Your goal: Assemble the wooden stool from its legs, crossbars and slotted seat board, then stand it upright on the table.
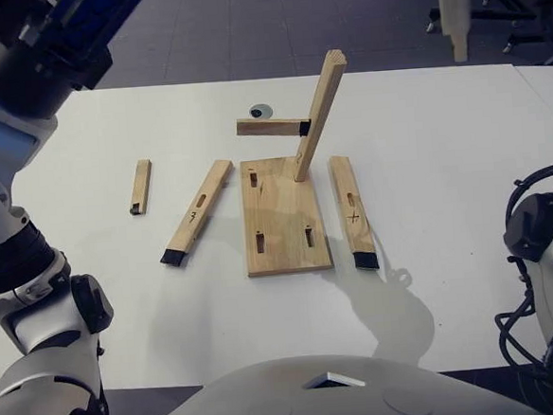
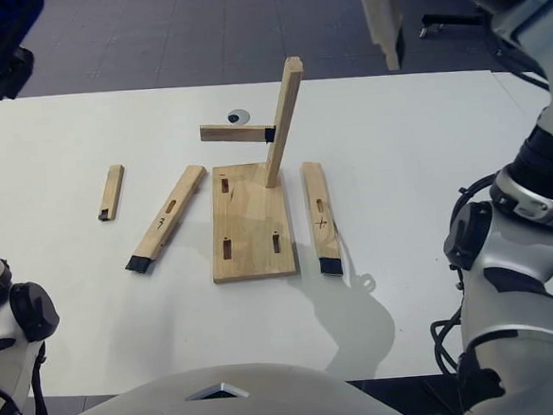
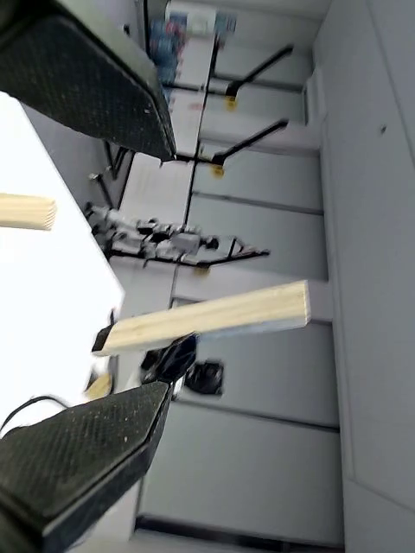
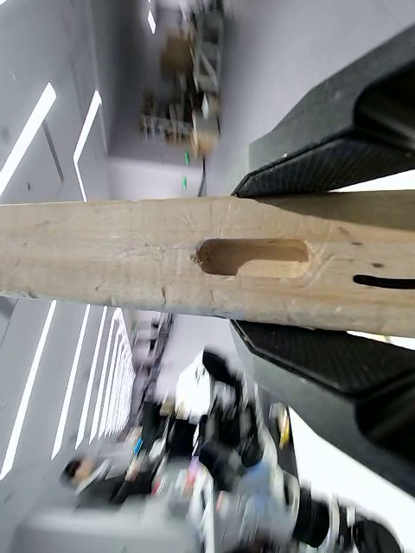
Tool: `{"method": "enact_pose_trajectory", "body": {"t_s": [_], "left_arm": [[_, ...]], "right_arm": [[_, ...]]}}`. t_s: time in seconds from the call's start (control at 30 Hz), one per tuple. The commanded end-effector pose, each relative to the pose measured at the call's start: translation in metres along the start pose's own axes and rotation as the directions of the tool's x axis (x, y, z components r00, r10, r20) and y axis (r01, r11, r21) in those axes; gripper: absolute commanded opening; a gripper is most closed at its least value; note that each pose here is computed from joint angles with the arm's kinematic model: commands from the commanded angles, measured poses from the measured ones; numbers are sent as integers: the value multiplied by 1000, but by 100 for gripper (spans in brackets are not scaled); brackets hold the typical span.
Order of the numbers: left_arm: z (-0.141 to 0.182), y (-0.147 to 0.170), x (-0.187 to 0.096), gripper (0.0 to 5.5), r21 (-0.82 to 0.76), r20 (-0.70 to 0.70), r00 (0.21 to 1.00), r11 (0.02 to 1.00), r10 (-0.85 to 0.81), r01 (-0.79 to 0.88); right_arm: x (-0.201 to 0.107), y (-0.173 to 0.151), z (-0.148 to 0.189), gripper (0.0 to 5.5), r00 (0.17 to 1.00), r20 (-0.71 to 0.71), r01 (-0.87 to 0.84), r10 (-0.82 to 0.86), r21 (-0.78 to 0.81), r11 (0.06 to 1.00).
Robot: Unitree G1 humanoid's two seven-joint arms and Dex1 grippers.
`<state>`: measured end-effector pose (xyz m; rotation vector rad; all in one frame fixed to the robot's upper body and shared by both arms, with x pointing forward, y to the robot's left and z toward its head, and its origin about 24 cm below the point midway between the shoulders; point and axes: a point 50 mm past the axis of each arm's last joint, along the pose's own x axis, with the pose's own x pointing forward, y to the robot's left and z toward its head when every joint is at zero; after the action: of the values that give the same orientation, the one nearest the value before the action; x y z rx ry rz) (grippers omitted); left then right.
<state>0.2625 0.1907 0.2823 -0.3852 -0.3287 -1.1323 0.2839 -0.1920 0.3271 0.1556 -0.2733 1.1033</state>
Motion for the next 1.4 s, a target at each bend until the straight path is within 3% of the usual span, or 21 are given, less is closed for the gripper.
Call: {"method": "enact_pose_trajectory", "body": {"t_s": [0.03,0.3,0.73,1.27,1.4], "left_arm": [[-4,5,19,465,-29,-25,992,992,-123,123],[-12,-6,49,465,-127,2,955,947,-297,295],[-34,-11,63,465,-264,-12,967,933,-255,243],[-31,-11,68,465,-332,-3,970,915,-244,229],[-34,-12,68,406,-341,-13,970,914,-241,222]], "right_arm": [[15,2,-19,207,986,17,-164,163,180,970],[46,28,-57,207,928,53,-365,368,322,874],[49,41,-74,207,936,72,-349,344,301,888],[49,43,-85,207,940,52,-336,337,305,891],[50,44,-86,207,940,56,-337,336,304,891]]}}
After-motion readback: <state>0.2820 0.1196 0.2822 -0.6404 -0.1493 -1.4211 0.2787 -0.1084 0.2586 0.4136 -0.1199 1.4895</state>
